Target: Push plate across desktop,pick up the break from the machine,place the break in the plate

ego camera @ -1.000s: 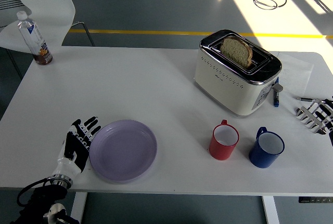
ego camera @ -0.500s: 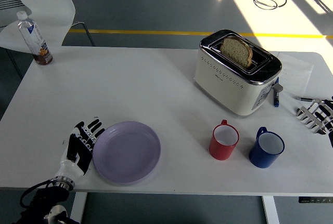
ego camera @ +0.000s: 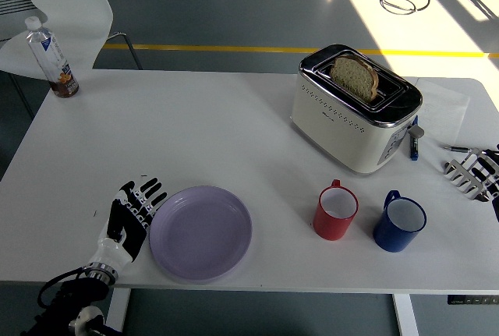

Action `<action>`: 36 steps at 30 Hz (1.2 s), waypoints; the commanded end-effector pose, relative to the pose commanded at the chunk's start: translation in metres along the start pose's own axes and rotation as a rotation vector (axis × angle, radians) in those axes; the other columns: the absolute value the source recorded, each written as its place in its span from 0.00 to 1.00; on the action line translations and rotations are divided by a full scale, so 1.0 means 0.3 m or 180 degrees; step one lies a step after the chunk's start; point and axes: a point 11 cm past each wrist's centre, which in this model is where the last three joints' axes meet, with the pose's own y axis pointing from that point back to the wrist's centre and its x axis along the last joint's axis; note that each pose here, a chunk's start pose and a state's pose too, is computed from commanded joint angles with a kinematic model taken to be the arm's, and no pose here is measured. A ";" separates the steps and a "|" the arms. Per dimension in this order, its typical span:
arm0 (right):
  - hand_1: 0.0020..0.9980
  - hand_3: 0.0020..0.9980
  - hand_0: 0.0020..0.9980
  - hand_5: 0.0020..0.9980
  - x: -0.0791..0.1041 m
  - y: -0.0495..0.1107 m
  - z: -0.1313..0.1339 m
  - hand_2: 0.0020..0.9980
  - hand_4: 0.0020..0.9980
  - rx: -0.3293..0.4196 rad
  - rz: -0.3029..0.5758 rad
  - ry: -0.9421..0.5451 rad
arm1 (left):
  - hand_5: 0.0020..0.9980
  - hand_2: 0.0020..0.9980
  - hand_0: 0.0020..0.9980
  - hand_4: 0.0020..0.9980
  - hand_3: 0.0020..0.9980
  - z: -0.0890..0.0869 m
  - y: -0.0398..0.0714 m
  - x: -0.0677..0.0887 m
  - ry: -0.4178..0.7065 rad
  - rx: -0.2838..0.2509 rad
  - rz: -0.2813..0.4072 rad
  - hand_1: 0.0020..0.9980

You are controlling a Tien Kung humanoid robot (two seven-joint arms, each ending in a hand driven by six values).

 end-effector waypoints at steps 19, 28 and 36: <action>0.67 0.67 0.74 0.45 -0.004 -0.001 0.005 0.69 0.49 -0.0010 -0.0004 -0.0007 | 1.00 0.84 0.77 0.55 0.75 -0.035 -0.025 -0.068 0.0098 0.0147 -0.0268 0.80; 0.67 0.67 0.74 0.45 -0.009 -0.002 0.009 0.69 0.49 -0.0017 -0.0016 -0.0006 | 1.00 0.84 0.78 0.55 0.75 -0.025 -0.035 -0.083 0.0062 0.0115 -0.0301 0.80; 0.67 0.67 0.74 0.45 -0.029 0.002 -0.019 0.69 0.49 0.0082 -0.0038 0.0074 | 1.00 0.84 0.80 0.56 0.75 0.048 -0.034 -0.024 0.0002 -0.0170 -0.0030 0.80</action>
